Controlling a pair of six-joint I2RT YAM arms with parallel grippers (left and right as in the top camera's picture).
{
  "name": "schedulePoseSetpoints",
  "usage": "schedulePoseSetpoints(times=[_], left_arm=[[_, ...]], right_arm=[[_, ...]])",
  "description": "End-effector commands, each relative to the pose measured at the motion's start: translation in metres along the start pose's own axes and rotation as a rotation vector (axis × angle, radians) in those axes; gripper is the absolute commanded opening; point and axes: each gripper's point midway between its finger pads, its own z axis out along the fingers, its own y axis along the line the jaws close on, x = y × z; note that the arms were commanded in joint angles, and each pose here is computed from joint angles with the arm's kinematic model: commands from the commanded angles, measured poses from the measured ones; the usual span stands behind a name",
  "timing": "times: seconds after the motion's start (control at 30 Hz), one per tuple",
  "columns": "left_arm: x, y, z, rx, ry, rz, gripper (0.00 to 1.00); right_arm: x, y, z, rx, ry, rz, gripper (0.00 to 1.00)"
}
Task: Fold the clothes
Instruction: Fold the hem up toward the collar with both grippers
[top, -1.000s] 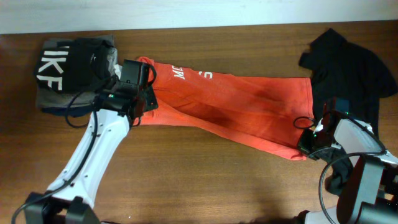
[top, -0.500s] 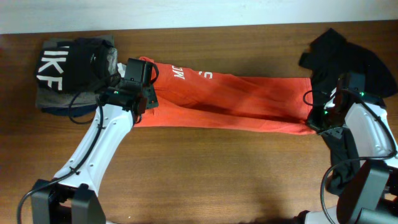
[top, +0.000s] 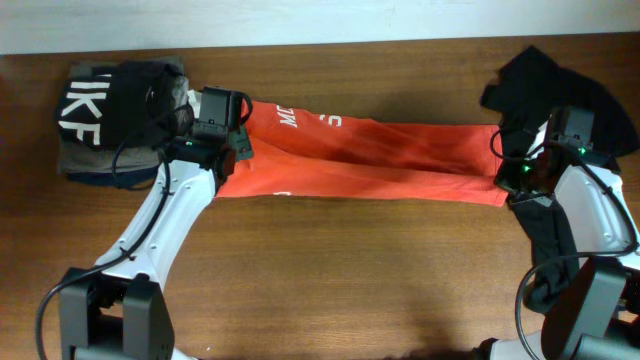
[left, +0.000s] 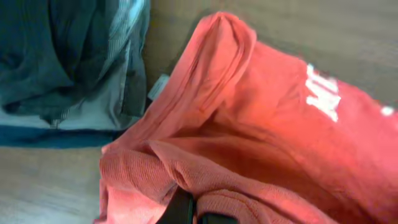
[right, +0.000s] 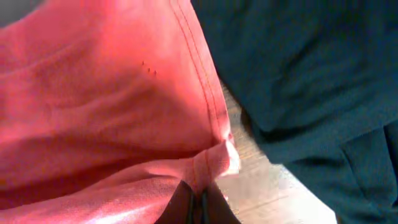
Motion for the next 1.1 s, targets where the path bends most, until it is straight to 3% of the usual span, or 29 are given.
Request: schedulePoseSetpoints(times=[0.0, 0.53, 0.73, 0.77, 0.83, 0.87, 0.9, 0.97, 1.07], left_arm=[[-0.019, 0.0, 0.0, -0.003, -0.062, -0.007, 0.01], [-0.018, -0.004, 0.013, -0.004, -0.062, -0.007, 0.01], [-0.018, 0.007, 0.035, -0.099, -0.085, -0.005, 0.04], [-0.018, 0.007, 0.038, -0.106, -0.091, -0.006, 0.08], [-0.019, 0.007, 0.043, -0.112, -0.1, -0.009, 0.54], [-0.019, 0.007, 0.045, -0.115, -0.102, -0.009, 0.87], [-0.02, 0.007, 0.045, -0.119, -0.104, -0.01, 0.99], [-0.022, 0.014, 0.044, -0.155, -0.118, -0.003, 0.99], [-0.026, 0.02, 0.043, -0.161, -0.104, 0.048, 0.99]], right_arm=[[-0.017, 0.004, -0.008, -0.013, -0.066, -0.017, 0.04], [-0.033, 0.048, 0.025, -0.11, -0.116, -0.103, 0.04], [-0.041, 0.04, 0.04, -0.057, -0.142, -0.103, 0.04], [-0.042, 0.038, 0.041, -0.045, -0.142, -0.101, 0.04], [-0.042, 0.035, 0.043, -0.028, -0.142, -0.099, 0.38], [-0.041, 0.035, 0.043, -0.027, -0.137, -0.099, 0.79], [-0.04, 0.034, 0.044, -0.026, -0.135, -0.099, 0.86], [-0.038, 0.034, 0.044, -0.025, -0.124, -0.097, 0.92], [-0.033, 0.031, 0.042, -0.024, -0.101, -0.091, 0.93]])
